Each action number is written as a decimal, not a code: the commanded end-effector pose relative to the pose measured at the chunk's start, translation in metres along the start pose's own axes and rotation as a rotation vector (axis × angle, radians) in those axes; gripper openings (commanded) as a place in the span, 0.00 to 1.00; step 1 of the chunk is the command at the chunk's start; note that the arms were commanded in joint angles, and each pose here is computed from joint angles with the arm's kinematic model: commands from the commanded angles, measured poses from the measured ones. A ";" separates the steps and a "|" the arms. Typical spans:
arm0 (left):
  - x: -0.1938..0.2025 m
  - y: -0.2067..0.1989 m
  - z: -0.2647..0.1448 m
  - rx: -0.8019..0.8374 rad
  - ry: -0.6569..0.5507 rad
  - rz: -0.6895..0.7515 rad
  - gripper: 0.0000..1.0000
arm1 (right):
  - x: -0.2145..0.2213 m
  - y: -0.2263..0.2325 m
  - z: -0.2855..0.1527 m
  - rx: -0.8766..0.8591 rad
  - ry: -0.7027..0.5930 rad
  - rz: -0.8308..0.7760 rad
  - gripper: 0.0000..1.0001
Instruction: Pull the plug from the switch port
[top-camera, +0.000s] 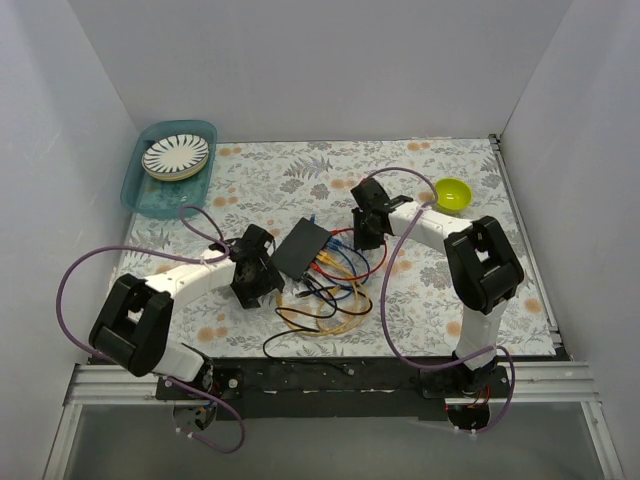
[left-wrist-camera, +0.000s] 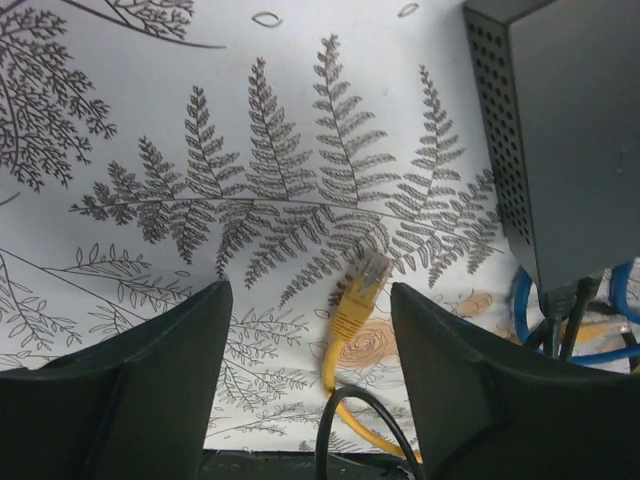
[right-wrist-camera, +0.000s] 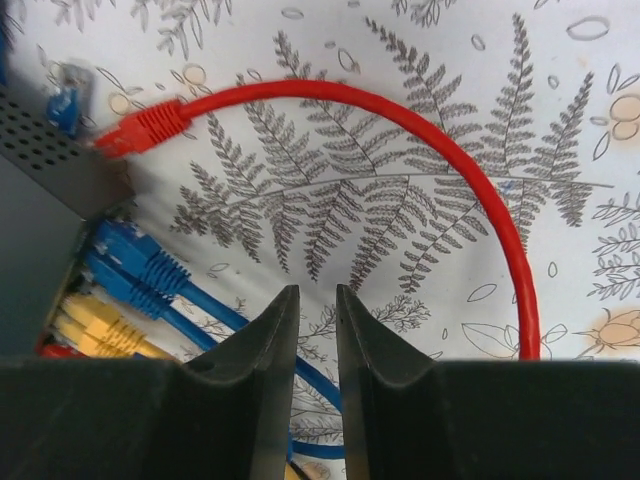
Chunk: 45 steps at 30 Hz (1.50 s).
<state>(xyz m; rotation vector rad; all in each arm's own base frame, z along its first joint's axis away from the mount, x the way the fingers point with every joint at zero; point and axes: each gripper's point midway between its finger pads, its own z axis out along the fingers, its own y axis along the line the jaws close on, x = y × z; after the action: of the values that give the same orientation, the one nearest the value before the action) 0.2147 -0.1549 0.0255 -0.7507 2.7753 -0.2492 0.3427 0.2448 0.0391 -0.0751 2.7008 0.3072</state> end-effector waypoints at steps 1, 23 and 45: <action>-0.001 -0.012 0.013 0.029 0.046 0.021 0.63 | 0.029 0.003 -0.013 -0.049 0.040 -0.026 0.29; -0.077 -0.080 0.031 0.105 0.019 0.026 0.74 | 0.109 0.076 -0.052 -0.232 0.125 -0.197 0.31; -0.102 -0.102 -0.041 0.400 -0.086 0.002 0.89 | -0.019 0.039 -0.070 -0.276 -0.120 0.052 0.48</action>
<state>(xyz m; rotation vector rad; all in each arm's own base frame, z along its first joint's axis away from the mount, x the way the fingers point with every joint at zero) 0.3460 -0.1625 0.0878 -0.7159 2.5615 -0.5056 0.3178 0.2393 0.1148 -0.0226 2.5573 0.5035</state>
